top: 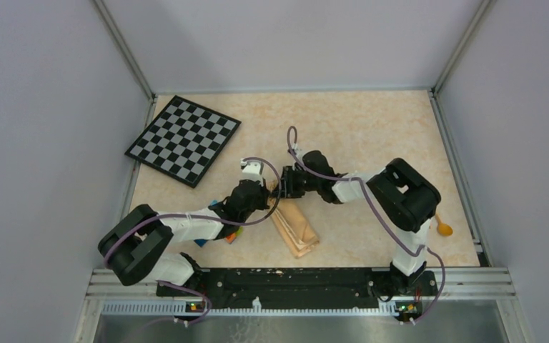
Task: Fold the napkin into a case and place the utensils inside
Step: Grasp the top corner of the smaller rectangle folded napkin from the folded napkin.
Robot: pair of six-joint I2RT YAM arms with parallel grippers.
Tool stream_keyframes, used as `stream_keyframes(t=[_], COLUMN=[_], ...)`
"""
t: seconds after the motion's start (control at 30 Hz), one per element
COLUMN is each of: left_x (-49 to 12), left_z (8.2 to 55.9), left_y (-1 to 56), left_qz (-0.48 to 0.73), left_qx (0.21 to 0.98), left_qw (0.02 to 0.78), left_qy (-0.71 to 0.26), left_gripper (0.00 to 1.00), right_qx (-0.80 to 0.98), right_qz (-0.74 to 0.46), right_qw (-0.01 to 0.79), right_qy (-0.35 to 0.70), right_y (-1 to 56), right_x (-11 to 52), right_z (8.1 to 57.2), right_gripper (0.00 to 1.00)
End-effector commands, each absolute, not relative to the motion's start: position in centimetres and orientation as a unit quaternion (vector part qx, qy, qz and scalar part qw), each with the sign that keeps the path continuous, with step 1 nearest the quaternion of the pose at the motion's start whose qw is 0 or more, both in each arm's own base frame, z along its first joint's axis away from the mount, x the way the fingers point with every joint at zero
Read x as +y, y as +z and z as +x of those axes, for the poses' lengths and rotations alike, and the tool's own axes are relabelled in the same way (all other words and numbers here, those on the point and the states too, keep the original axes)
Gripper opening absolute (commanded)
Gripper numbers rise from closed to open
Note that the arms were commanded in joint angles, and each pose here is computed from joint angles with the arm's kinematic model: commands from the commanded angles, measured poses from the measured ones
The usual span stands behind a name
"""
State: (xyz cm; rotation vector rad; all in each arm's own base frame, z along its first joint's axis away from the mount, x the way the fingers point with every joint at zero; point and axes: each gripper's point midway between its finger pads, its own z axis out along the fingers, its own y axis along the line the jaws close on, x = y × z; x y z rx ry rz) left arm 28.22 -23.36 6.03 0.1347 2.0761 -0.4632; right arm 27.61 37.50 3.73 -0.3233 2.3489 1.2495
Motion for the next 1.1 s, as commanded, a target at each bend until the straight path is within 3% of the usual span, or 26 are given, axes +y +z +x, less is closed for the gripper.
stream_keyframes(t=[0.0, 0.17, 0.5, 0.8, 0.97, 1.07], left_x=[-23.7, -23.5, -23.9, -24.3, -25.1, -24.3], left_z=[28.2, 28.1, 28.2, 29.0, 29.1, 29.0], left_y=[7.3, 7.4, 8.0, 8.6, 8.7, 8.0], left_qz=[0.034, 0.04, 0.047, 0.035, 0.028, 0.01], left_qx=[0.836, 0.835, 0.83, 0.822, 0.818, 0.824], left_qw=[0.502, 0.504, 0.509, 0.521, 0.518, 0.515], left_qy=[-0.218, -0.217, -0.224, -0.229, -0.249, -0.236], left_gripper=[0.0, 0.0, 0.0, 0.0, 0.0, 0.0], right_qx=[0.812, 0.808, 0.812, 0.818, 0.822, 0.818], right_qz=[-0.167, -0.173, -0.169, -0.147, -0.099, -0.09], right_qw=[0.268, 0.291, 0.278, 0.233, 0.219, 0.241], right_qy=[0.491, 0.482, 0.485, 0.505, 0.516, 0.515], right_y=[9.7, 11.0, 9.3, 5.8, 2.6, 3.7], right_x=[37.2, 36.8, 37.9, 39.8, 41.2, 39.9], right_z=[27.6, 28.4, 29.7, 27.2, 27.3, 27.9], right_gripper=[0.33, 0.4, 0.39, 0.05, 0.0, 0.08])
